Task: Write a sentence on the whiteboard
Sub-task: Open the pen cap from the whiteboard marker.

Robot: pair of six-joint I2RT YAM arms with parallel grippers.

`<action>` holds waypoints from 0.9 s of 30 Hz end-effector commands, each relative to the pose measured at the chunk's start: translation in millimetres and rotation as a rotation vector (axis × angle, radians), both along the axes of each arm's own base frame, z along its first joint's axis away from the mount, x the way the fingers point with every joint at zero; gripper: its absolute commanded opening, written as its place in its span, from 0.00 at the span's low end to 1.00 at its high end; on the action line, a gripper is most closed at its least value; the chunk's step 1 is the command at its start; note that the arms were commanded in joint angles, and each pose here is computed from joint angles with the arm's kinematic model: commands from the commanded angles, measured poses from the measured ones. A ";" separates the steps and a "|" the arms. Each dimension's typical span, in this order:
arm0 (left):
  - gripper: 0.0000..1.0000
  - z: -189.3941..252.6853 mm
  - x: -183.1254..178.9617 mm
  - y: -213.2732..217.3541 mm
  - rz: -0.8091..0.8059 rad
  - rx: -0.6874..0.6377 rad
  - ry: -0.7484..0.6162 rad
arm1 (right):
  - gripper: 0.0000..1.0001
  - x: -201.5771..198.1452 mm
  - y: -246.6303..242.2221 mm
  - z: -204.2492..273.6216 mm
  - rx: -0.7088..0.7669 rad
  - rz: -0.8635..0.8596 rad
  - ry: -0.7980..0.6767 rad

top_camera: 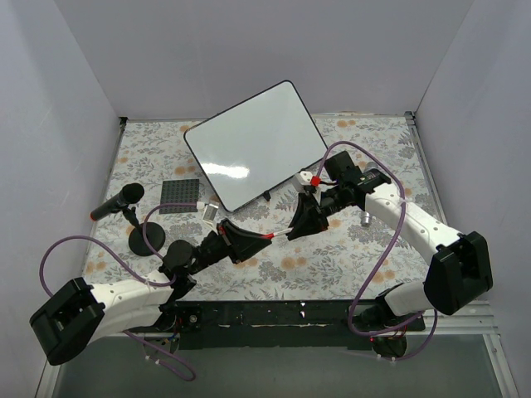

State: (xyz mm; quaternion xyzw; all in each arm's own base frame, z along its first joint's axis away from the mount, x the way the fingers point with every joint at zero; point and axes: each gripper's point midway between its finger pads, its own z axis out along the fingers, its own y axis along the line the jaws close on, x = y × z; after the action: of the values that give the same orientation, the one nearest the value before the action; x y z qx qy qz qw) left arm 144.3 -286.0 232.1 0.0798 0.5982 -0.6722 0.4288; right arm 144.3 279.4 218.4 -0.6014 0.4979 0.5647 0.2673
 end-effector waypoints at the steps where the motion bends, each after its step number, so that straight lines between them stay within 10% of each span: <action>1: 0.00 4.3 5.2 2.2 0.032 -0.010 -0.022 | 0.13 -14.5 1.8 7.6 0.029 0.042 0.022; 6: 0.00 2.4 6.6 1.4 0.034 -0.004 -0.019 | 0.44 -16.0 3.5 6.9 0.024 0.049 0.024; 10: 0.00 -2.7 6.5 -0.3 0.026 0.009 -0.011 | 0.47 -17.3 4.5 3.9 0.012 0.053 0.024; 14: 0.00 -2.5 6.3 -0.9 0.024 0.008 -0.010 | 0.38 -17.7 5.1 4.1 0.010 0.053 0.024; 18: 0.00 -3.4 6.5 -1.1 0.025 0.011 -0.009 | 0.02 -15.6 5.3 0.0 -0.009 0.037 0.032; 27: 0.00 -0.7 12.4 14.9 0.119 0.033 -0.046 | 0.01 -13.5 -8.8 -21.0 -0.091 0.008 -0.053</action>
State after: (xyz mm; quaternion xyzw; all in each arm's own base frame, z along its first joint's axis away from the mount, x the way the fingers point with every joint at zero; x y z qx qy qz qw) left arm 144.2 -287.9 219.1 0.0867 0.6156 -0.6591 0.4232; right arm 142.8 283.2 205.5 -0.6152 0.5100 0.5425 0.2589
